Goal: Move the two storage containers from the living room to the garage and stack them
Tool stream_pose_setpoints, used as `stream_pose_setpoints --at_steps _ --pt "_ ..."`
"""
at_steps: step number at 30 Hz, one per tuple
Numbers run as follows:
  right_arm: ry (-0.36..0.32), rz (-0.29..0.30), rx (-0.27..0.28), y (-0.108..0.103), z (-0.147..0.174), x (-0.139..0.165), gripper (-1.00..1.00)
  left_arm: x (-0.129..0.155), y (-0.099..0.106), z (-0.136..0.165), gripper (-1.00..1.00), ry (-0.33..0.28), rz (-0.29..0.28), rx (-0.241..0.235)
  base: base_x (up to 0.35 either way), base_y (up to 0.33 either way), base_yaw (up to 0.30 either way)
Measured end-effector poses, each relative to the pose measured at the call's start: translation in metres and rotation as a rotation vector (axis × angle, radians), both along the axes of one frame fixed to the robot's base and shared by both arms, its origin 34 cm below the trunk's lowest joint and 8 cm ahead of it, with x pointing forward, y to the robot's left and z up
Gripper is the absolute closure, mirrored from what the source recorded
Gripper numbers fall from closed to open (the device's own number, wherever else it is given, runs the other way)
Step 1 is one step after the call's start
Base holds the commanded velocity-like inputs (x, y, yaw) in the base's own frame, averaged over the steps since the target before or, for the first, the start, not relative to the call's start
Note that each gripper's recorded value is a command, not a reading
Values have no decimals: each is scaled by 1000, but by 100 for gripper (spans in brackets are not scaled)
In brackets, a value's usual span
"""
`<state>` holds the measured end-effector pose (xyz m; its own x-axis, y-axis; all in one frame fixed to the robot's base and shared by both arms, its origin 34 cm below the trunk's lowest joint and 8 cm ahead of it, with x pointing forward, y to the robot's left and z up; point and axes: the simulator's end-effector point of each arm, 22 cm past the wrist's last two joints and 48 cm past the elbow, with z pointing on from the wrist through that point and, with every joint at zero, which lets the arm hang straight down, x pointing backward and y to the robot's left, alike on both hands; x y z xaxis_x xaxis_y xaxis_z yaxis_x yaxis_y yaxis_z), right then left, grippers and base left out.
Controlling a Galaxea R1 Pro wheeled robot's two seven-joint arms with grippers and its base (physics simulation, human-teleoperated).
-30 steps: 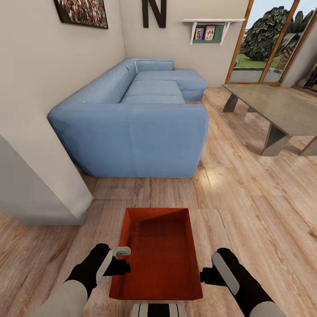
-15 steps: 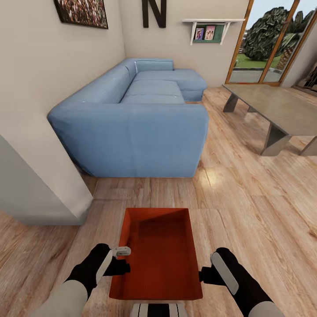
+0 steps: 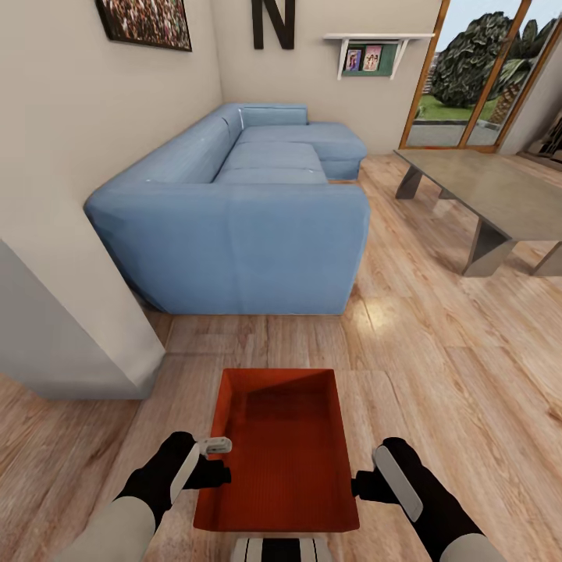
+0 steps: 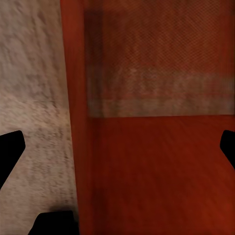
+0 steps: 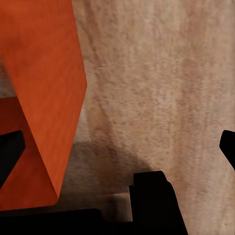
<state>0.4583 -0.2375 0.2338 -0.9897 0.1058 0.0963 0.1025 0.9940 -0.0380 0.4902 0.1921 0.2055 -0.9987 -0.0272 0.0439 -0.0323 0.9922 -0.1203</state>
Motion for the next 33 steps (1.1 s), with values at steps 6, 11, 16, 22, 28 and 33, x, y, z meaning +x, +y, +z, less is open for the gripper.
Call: stream_pose_setpoints --at_steps 6,11,16,22,28,33 --pt "-15 2 4 2 3 5 -100 0 0 0 -100 0 0 -1 0 0 0" --pt "-29 4 9 4 6 10 -100 0 -1 0 -100 0 1 -3 0 0 0" --pt "-32 4 12 5 6 11 -100 0 -1 0 -100 0 1 -3 0 0 0" --pt "-37 4 14 6 7 13 -100 0 -1 0 -100 0 0 -3 0 0 0" --pt "-36 6 18 8 7 13 -100 0 -1 0 -100 0 0 -3 0 0 0" --pt "-36 7 26 13 8 13 -100 0 -1 0 -100 0 0 -3 0 0 0"
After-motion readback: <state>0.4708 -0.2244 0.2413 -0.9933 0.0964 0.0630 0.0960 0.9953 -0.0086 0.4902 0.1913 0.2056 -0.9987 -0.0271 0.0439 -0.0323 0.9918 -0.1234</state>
